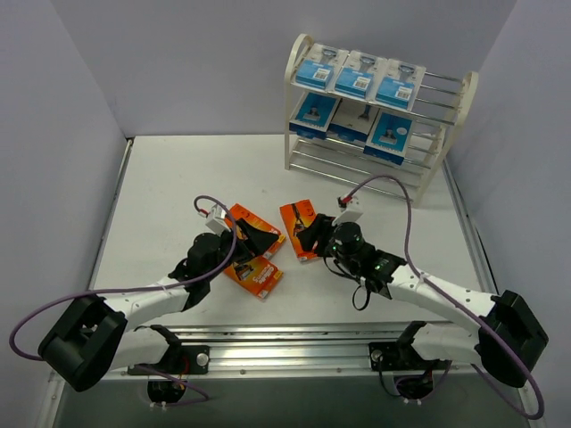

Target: Place and organize the shaving razors onto the shelf

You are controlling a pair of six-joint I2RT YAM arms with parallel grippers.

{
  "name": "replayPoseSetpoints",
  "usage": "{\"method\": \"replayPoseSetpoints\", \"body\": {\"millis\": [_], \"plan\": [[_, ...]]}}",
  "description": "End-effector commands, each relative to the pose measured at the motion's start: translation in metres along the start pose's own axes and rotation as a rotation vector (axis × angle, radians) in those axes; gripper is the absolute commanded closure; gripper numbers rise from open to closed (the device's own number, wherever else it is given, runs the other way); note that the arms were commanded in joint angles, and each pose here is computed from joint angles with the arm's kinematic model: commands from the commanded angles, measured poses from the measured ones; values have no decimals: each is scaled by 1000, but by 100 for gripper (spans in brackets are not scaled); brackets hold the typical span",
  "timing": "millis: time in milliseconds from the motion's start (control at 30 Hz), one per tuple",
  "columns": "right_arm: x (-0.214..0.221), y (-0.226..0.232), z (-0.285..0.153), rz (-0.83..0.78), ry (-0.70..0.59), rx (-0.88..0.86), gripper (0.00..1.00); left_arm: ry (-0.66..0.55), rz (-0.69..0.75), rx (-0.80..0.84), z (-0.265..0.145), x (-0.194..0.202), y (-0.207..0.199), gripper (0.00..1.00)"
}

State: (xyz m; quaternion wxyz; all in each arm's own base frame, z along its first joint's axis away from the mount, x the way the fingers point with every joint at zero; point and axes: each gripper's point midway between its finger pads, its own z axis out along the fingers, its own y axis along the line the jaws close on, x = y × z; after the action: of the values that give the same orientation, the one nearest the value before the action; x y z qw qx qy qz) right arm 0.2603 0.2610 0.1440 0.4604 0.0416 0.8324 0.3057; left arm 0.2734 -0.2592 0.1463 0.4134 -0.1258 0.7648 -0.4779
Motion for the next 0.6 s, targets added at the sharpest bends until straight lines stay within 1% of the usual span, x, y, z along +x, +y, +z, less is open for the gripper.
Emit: {"method": "replayPoseSetpoints", "body": {"millis": [0,33,67,100,133,167,200,333,467,500,533,567], "plan": [[-35,-39,6,-16,-29,90,46,-9,13,28,1,-1,-5,6],[-34,-52,9,-33,-11,134,46,-8,18,23,1,-1,-4,6],[-44,-56,12,-71,-25,152,44,-12,20,19,2,-2,-4,6],[-48,-70,17,-80,-21,191,43,-11,30,16,2,-2,-4,6],[-50,-76,20,-94,-14,206,41,-10,35,0,4,-2,-1,6],[-57,-78,23,-100,-17,210,40,-19,42,8,7,-7,-7,6],[-58,-93,29,-110,2,242,39,-18,61,-4,10,-8,-5,6],[-53,-102,39,-111,32,234,36,-27,115,-26,30,-22,-13,6],[-41,-113,41,-75,46,245,35,-48,143,-23,55,-45,-26,6],[-35,-119,41,-70,58,254,35,-35,155,-44,63,-45,-19,6],[-34,-121,43,-65,59,255,36,-56,159,-31,72,-58,-27,6],[-32,-123,43,-56,62,250,36,-56,160,-29,77,-62,-28,6]]}}
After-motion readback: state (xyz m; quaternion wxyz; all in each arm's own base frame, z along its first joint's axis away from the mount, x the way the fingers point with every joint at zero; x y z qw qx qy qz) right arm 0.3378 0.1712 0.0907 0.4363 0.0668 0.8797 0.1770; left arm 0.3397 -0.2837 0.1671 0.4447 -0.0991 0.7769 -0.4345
